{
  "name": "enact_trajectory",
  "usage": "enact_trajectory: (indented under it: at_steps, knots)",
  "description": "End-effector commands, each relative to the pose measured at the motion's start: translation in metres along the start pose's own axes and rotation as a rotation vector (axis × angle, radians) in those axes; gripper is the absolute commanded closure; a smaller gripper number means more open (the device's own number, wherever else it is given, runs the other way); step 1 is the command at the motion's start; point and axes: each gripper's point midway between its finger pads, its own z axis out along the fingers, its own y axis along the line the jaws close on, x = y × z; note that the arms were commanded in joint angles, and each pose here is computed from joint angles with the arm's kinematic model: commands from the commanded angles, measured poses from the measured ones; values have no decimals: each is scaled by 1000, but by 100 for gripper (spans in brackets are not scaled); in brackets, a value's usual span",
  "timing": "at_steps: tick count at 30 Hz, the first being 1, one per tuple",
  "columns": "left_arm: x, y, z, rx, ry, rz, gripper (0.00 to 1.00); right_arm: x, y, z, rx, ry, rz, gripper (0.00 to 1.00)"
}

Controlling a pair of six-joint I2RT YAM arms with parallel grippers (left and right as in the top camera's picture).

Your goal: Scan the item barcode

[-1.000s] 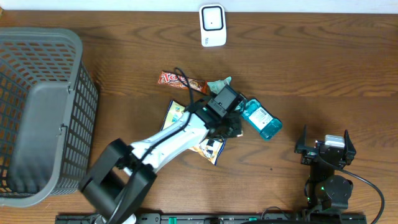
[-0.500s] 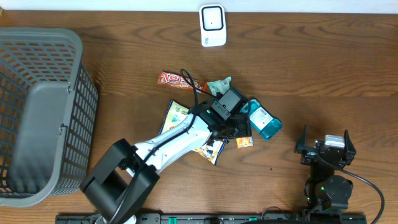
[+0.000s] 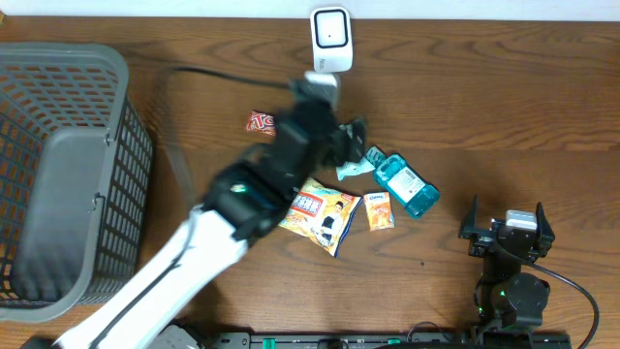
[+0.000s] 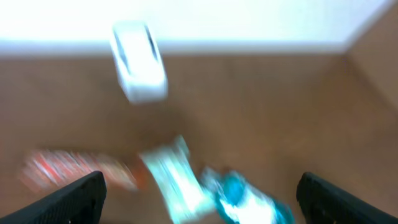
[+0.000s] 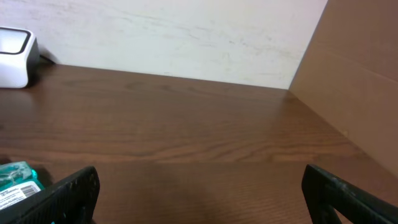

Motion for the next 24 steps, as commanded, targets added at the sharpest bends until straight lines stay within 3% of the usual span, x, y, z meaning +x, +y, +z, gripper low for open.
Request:
enact_trajectory:
  at_steps: [1, 6, 12, 24]
  knots:
    - [-88, 37, -51, -195, -248, 195, 2, 2, -1, 0, 3, 6, -10, 1]
    - [-159, 73, -117, -377, -421, 278, 2, 2, -1, 0, 3, 6, -10, 1]
    - [-178, 120, -174, -728, -429, 391, 2, 2, -1, 0, 3, 5, -10, 1]
    - [-170, 117, -167, -665, -438, 370, 2, 2, -1, 0, 3, 6, -10, 1]
